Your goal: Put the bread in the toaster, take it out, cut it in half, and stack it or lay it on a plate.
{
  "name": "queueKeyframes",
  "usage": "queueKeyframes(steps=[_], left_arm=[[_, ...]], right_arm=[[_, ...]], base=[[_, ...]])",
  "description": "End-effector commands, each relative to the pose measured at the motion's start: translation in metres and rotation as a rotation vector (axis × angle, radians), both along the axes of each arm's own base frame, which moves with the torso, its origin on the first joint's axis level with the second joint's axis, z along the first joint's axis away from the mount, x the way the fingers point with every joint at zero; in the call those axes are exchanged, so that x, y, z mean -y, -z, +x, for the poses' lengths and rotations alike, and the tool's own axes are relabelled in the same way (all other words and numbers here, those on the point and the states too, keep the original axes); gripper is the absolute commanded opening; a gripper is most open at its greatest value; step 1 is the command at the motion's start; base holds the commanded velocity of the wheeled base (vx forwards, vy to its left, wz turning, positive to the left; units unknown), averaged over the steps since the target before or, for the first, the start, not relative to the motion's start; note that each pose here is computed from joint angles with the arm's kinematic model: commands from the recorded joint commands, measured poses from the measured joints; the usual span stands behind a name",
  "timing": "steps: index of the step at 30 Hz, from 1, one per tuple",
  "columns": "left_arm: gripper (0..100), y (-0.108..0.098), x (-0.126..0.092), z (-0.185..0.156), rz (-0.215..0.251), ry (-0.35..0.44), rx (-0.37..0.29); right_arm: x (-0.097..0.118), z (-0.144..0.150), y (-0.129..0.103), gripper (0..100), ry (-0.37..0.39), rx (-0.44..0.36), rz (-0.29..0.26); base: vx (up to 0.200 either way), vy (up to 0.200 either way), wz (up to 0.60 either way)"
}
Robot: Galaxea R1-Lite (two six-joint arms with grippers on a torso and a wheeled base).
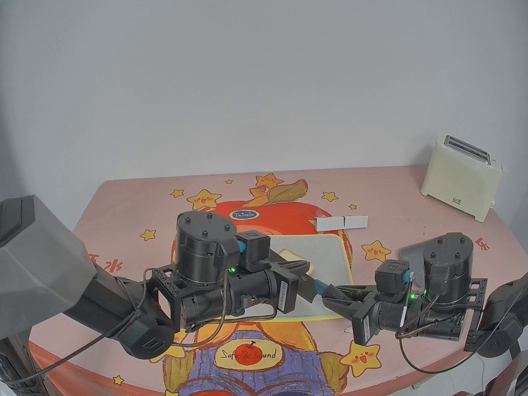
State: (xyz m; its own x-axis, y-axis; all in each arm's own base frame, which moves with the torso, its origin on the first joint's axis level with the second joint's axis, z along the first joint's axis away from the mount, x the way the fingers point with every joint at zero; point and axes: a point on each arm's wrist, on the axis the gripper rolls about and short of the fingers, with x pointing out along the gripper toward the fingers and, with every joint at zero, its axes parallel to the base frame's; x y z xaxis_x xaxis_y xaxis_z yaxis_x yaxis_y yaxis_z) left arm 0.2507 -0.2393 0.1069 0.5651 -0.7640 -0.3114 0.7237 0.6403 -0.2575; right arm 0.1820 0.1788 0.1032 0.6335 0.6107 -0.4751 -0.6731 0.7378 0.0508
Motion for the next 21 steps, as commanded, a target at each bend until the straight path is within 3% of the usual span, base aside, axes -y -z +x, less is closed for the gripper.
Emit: queueKeyframes(steps=[1, 21], left_arm=[[0, 0.0055, -0.0010, -0.0007, 0.016, -0.002, -0.018], [0, 0.0139, -0.0003, 0.0008, 0.030, -0.003, -0.034]], right_arm=[[-0.0003, 0.0001, 0.0000, 0, 0.000, 0.001, 0.001], [0.0001, -0.0004, 0.0006, 0, -0.004, 0.002, -0.005]], base=[[0.000, 0.000, 0.00], [0.000, 0.000, 0.00]])
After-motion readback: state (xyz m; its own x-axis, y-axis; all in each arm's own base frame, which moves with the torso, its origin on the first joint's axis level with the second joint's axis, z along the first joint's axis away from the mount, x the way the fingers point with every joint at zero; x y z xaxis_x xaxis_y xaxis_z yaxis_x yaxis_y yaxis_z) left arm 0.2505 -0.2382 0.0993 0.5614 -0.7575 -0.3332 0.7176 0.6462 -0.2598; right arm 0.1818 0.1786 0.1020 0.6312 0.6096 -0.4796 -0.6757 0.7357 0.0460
